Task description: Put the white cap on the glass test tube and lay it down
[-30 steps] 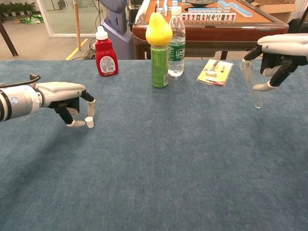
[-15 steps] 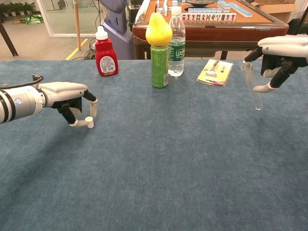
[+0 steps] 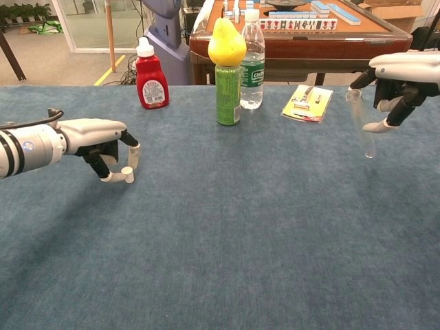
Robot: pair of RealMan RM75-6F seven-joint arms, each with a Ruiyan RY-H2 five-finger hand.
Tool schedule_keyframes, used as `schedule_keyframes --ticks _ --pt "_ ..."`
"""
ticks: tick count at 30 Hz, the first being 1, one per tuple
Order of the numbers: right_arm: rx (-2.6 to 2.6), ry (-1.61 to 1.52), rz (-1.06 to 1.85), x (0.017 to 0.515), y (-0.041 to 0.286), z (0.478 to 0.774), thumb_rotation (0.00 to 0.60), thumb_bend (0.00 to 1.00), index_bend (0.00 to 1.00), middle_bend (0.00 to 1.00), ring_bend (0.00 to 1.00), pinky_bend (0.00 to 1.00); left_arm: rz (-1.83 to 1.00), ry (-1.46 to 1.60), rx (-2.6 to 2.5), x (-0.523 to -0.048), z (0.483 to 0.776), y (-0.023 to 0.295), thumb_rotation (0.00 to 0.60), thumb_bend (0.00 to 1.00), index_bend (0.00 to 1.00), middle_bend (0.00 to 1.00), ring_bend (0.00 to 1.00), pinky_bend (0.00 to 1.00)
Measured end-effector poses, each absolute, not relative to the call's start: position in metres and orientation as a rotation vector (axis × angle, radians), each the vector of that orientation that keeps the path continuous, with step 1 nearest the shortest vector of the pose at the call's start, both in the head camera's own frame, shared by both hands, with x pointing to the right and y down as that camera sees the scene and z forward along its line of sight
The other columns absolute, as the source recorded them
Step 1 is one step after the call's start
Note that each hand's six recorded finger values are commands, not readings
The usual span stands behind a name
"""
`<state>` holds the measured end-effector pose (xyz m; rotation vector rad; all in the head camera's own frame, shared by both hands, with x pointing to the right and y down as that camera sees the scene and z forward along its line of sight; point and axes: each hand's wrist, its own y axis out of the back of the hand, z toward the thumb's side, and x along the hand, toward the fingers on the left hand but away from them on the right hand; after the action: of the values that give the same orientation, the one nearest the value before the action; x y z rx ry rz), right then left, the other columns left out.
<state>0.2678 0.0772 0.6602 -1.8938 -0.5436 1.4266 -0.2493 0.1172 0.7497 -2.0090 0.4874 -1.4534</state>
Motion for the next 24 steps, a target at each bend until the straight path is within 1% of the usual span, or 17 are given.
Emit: schedule_keyframes --ticks 8,16,20,24 --pt "-1.892 -0.539 1.433 0.269 0.077 0.662 0.600 0.54 0.88 1.00 1.00 1.00 -1.457 0.500 -2.010 -0.251 0.751 0.116 0.600 0.29 0.51 1.00 1.00 1.00" --pt "-1.899 -0.540 1.429 0.267 0.076 0.662 0.600 0.54 0.88 1.00 1.00 1.00 -1.456 0.541 -2.026 -0.254 0.748 0.110 0.600 0.29 0.52 1.00 1.00 1.00" --pt "-1.908 -0.551 1.418 0.264 0.074 0.660 0.600 0.54 0.88 1.00 1.00 1.00 -1.441 0.604 -2.047 -0.258 0.736 0.099 0.600 0.29 0.52 1.00 1.00 1.00" --pt "-1.937 -0.580 1.385 0.255 0.070 0.656 0.600 0.54 0.89 1.00 1.00 1.00 -1.407 0.723 -2.091 -0.264 0.712 0.083 0.600 0.29 0.52 1.00 1.00 1.00"
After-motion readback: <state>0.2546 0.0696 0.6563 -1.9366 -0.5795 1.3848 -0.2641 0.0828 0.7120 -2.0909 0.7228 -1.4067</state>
